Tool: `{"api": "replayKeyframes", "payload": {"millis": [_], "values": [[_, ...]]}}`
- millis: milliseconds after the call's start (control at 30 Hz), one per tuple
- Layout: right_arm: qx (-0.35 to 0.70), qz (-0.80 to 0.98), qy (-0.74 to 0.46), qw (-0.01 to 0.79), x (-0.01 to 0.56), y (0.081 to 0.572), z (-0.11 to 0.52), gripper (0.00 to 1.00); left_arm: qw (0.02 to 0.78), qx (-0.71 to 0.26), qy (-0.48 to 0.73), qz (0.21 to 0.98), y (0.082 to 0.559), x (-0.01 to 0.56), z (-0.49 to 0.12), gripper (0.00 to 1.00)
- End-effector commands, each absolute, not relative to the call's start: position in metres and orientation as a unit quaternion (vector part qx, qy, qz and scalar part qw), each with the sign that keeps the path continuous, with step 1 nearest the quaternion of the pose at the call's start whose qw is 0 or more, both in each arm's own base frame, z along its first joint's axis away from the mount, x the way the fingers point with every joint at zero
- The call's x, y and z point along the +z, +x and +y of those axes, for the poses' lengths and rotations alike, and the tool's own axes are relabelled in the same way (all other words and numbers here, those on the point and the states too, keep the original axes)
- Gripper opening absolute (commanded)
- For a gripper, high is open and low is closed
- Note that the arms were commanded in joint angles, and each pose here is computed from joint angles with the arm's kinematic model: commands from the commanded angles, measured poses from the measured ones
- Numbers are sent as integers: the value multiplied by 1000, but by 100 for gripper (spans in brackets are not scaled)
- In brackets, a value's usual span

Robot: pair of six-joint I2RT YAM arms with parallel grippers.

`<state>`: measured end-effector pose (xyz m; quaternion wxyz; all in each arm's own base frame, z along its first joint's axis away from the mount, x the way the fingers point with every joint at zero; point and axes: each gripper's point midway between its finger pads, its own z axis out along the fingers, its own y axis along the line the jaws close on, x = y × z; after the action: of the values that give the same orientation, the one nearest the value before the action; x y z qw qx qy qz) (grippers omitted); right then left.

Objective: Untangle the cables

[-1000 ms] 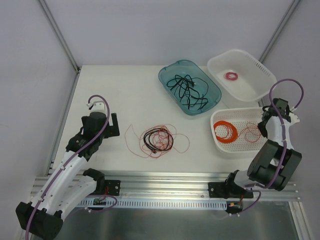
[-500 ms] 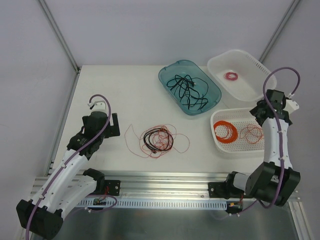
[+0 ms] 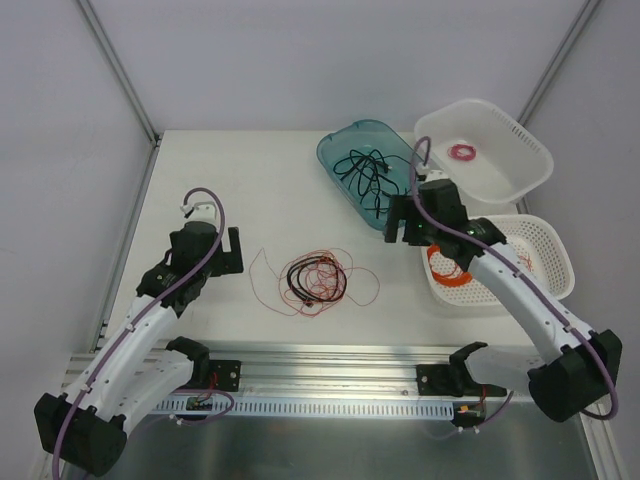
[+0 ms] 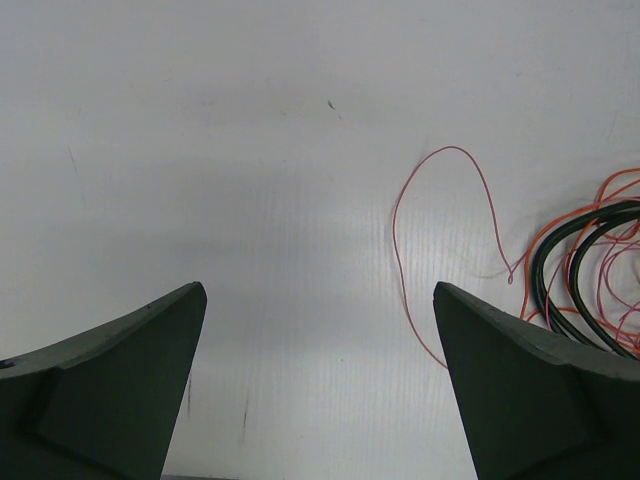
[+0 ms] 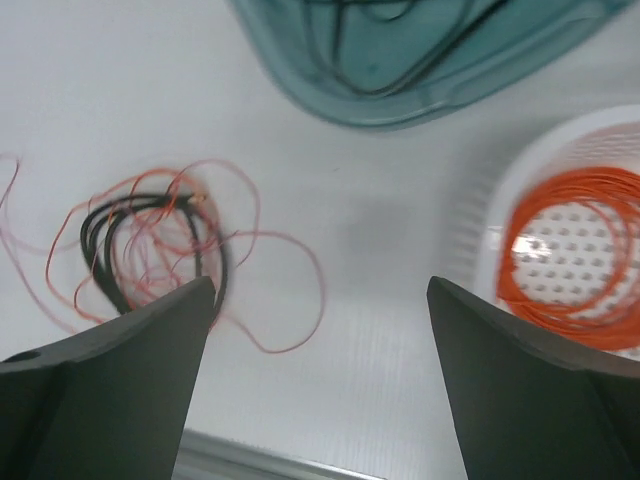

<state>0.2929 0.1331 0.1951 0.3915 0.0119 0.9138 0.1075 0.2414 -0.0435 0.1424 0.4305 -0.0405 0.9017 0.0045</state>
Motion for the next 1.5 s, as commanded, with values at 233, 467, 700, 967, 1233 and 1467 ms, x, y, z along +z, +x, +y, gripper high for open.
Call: {"api": "replayKeyframes", "payload": {"millis": [233, 467, 700, 967, 1233, 1467], "values": [[213, 902, -247, 282, 125, 230, 285, 87, 434, 3, -33, 900, 246, 142, -45, 99], [202, 909, -279, 237, 87, 207, 320, 71, 431, 3, -31, 902, 247, 141, -46, 99], [199, 909, -299, 213, 70, 199, 340, 52, 431, 6, -32, 902, 247, 141, -45, 99], [194, 914, -309, 176, 48, 187, 340, 43, 431, 2, -30, 902, 248, 141, -47, 99], [191, 916, -319, 147, 37, 180, 341, 34, 431, 3, -31, 902, 247, 140, -46, 99], [193, 910, -326, 167, 58, 181, 341, 1, 431, 2, -30, 902, 247, 141, -46, 99]]}}
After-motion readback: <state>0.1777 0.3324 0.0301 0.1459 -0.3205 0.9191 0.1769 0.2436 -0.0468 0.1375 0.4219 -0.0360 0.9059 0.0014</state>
